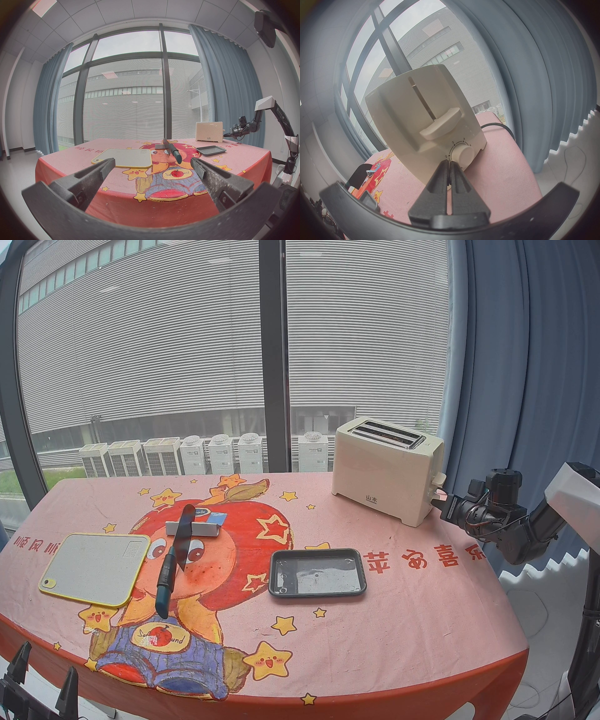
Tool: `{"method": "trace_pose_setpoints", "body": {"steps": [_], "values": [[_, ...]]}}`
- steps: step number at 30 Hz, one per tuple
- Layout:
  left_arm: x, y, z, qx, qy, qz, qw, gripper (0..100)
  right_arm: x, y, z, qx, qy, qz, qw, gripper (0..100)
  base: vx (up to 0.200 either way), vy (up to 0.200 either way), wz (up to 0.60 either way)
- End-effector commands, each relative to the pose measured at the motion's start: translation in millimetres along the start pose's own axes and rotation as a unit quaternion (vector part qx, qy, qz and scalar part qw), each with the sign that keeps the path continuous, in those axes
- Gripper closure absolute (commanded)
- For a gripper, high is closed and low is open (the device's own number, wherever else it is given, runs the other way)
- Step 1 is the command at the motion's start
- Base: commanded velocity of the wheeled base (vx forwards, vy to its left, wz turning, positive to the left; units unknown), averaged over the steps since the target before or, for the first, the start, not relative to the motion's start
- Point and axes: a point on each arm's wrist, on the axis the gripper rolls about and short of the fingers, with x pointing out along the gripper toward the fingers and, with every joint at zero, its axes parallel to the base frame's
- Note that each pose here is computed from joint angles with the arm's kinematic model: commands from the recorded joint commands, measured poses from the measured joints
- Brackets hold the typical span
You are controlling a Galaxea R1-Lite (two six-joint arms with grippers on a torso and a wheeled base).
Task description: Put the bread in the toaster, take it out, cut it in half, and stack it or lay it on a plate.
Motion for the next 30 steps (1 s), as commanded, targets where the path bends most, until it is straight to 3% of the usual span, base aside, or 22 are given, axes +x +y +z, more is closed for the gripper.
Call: {"method": "trace_pose_setpoints", "body": {"steps": [1,30], "values": [[0.0,0.0,-5.2,0.0,0.001,0.0,1.0,0,0.3,-0.4,-0.7,0.0,0.001,0.0,1.0,100,0.0,0.0,0.0],[0.0,0.0,-5.2,0.0,0.001,0.001,1.0,0,3.2,-4.8,-7.8,0.004,0.011,-0.008,0.9999,100,0.0,0.0,0.0]]}}
